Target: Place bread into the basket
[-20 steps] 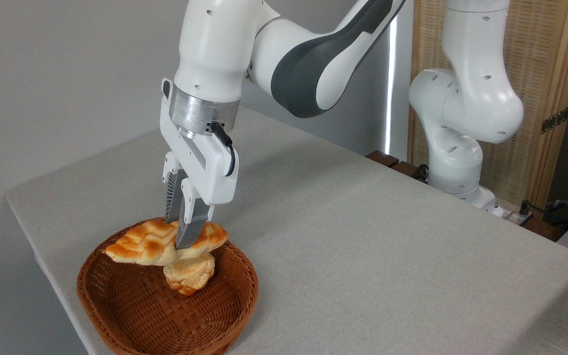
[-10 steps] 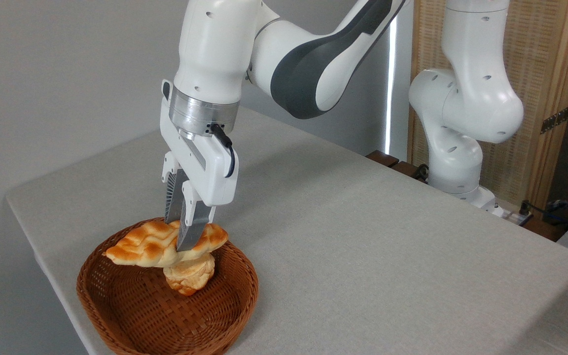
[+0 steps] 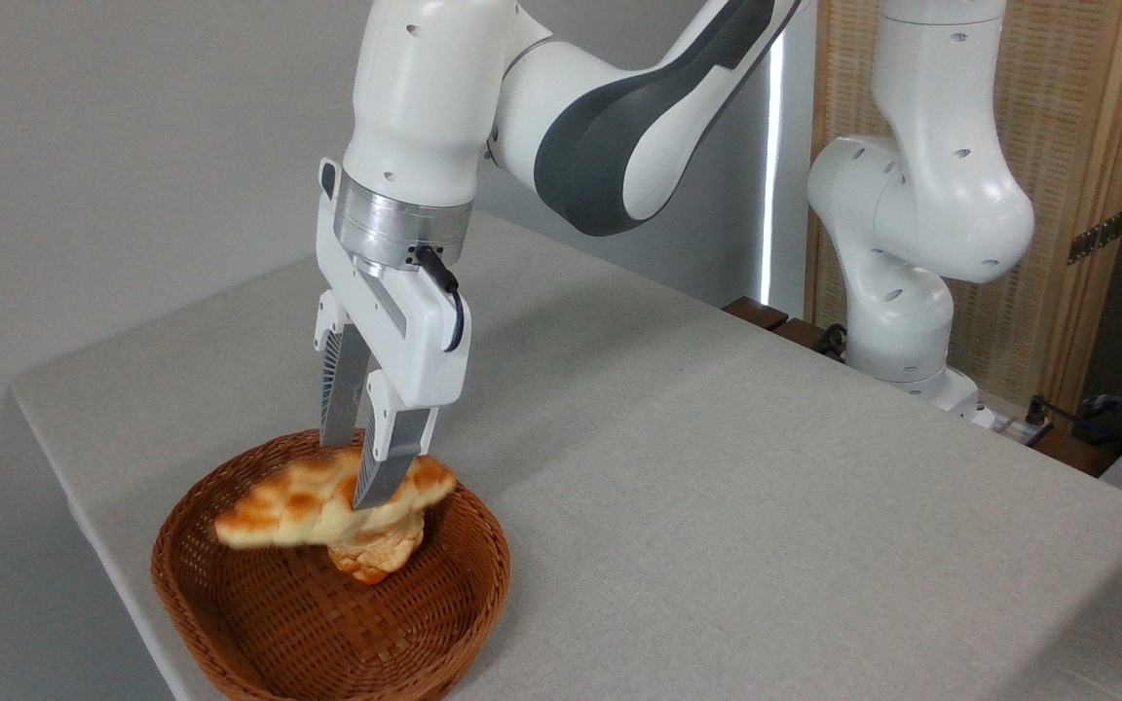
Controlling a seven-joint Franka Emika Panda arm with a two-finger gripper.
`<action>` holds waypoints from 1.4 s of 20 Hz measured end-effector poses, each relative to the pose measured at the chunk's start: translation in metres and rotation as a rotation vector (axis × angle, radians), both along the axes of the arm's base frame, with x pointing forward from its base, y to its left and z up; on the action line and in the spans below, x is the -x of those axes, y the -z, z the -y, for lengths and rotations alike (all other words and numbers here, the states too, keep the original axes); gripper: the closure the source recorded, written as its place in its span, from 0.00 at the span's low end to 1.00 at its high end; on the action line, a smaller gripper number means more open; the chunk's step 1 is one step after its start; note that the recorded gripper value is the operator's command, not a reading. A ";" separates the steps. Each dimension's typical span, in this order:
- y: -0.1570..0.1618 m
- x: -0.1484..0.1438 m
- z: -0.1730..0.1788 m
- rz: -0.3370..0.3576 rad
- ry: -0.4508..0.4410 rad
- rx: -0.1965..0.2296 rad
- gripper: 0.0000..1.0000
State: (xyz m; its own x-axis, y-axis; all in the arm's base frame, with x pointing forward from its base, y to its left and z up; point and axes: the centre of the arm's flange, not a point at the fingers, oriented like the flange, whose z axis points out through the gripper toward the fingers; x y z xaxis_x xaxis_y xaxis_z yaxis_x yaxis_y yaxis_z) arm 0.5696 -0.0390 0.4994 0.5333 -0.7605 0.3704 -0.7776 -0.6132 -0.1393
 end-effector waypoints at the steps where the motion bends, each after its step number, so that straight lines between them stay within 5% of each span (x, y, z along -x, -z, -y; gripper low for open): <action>1: 0.000 0.000 0.000 0.000 0.000 0.000 0.00; 14: -0.003 -0.001 0.000 0.006 -0.005 0.002 0.00; 18: -0.010 0.000 0.000 -0.006 -0.084 0.034 0.00; 22: -0.029 0.011 -0.001 -0.098 -0.117 0.053 0.00; 28: -0.082 0.028 -0.010 -0.227 -0.085 -0.009 0.00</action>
State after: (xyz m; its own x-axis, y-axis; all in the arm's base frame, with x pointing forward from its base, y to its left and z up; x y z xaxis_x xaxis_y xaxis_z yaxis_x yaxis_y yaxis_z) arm 0.5419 -0.0295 0.5817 0.6647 -0.7118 0.2270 -0.7350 -0.6775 0.0278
